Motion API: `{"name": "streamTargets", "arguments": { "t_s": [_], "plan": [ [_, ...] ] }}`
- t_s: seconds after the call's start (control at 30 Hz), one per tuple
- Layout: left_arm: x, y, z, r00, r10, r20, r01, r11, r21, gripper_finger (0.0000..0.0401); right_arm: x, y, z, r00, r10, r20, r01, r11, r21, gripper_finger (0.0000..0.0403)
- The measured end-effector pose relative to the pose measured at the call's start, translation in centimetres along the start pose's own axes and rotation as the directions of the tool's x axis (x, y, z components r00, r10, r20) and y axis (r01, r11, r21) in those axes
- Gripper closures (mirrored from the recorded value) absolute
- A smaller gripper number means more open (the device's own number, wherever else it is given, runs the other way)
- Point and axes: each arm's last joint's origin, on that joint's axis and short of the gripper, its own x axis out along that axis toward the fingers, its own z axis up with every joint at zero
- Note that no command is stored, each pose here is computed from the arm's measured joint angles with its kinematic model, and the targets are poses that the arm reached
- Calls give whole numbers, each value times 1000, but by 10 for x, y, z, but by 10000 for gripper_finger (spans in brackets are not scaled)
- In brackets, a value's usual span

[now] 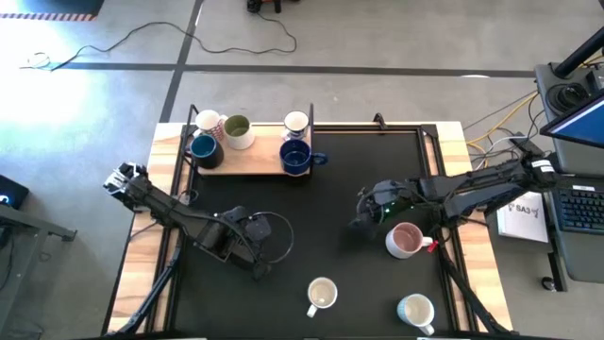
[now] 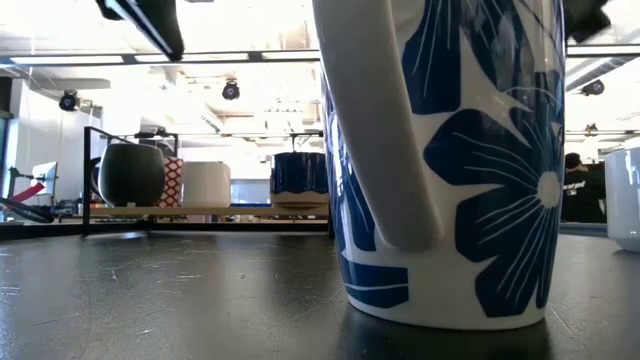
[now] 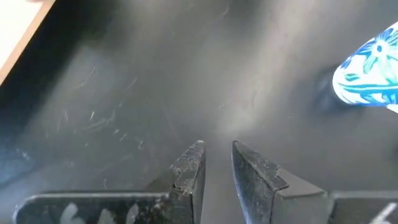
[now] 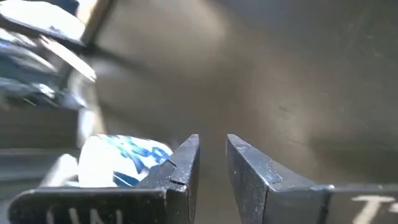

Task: Place coffee mugs
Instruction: Put the blue patterned mug on the shelf

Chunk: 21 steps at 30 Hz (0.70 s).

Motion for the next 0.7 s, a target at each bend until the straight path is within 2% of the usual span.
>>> {"name": "streamTargets", "arguments": {
  "t_s": [0.17,0.33,0.57,0.7],
  "plan": [
    [-4,-5,-10,1000,0,-11,0,1000,-7,339,2,19,6,981,-159,-114,153,987,-54,335],
    [-8,-9,-17,1000,-10,-11,10,1000,3,339,15,34,7,972,-116,-206,113,993,-27,327],
    [-14,-8,-32,998,54,-17,-55,998,-8,339,35,69,3,957,-79,-281,63,996,-64,276],
    [-17,-10,-39,998,65,-9,-65,998,-7,339,50,87,-2,945,-121,-303,105,992,-67,262]
  ]
}}
